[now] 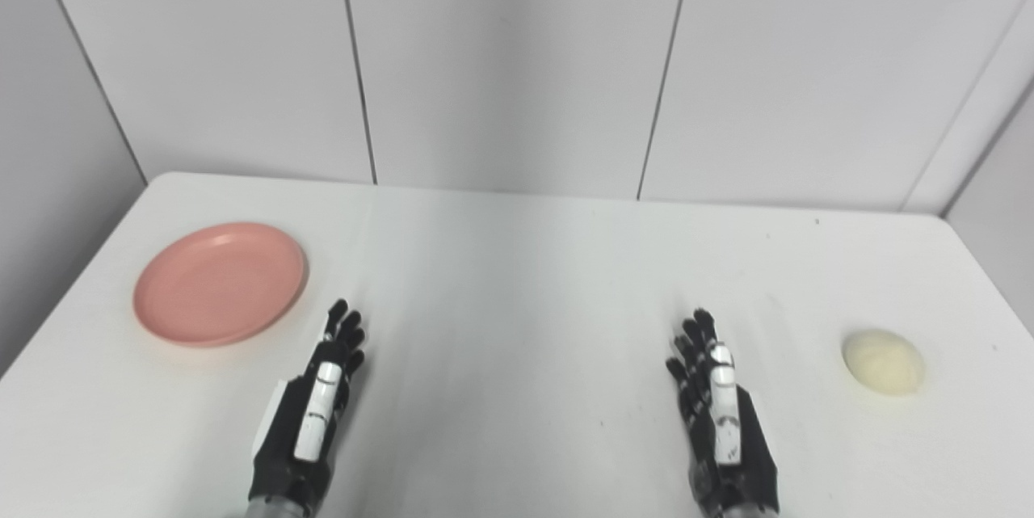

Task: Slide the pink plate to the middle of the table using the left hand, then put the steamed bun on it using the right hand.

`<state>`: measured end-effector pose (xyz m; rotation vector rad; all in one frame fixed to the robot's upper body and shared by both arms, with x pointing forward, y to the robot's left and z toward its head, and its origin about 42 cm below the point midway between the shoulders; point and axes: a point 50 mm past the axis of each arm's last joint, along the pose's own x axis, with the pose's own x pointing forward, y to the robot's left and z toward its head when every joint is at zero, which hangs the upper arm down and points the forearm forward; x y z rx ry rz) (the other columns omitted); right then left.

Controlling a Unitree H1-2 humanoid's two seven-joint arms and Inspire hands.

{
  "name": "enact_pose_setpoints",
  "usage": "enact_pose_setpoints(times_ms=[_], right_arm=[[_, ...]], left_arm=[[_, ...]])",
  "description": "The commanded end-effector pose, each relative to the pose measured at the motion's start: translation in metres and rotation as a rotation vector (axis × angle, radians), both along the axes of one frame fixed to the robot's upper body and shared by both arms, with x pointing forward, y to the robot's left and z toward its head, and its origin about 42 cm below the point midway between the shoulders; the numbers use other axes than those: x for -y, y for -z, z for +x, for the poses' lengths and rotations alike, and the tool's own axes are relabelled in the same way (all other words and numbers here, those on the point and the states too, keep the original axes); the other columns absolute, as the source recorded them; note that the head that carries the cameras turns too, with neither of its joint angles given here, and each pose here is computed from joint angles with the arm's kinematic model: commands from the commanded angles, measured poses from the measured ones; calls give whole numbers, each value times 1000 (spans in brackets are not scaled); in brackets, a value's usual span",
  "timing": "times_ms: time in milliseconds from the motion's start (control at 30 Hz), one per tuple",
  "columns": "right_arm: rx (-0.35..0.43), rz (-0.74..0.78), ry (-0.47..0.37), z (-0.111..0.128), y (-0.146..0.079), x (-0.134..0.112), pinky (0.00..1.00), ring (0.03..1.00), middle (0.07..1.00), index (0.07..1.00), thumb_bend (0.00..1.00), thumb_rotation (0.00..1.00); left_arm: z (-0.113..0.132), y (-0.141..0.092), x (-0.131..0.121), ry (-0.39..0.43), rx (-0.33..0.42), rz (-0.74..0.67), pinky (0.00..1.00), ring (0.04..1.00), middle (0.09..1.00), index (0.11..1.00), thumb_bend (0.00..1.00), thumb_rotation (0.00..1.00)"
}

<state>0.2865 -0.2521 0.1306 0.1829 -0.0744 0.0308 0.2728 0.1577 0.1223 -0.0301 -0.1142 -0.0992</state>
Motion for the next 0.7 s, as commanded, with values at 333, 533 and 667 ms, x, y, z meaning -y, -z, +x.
enact_pose_setpoints(times_ms=[333, 533, 667], right_arm=[[24, 11, -2, 3, 7, -3, 1000, 999, 1000, 1000, 744, 1000], [17, 16, -4, 3, 8, -5, 1000, 1000, 1000, 1000, 764, 1000], [14, 14, -10, 2, 10, -6, 1000, 1000, 1000, 1000, 725, 1000]], left_arm=[[9, -7, -2, 9, 92, 5, 1000, 1000, 1000, 1000, 624, 965], [10, -7, -3, 11, 96, -20, 1000, 1000, 1000, 1000, 613, 943], [16, -19, -1, -5, 141, -82, 1000, 1000, 1000, 1000, 647, 907]])
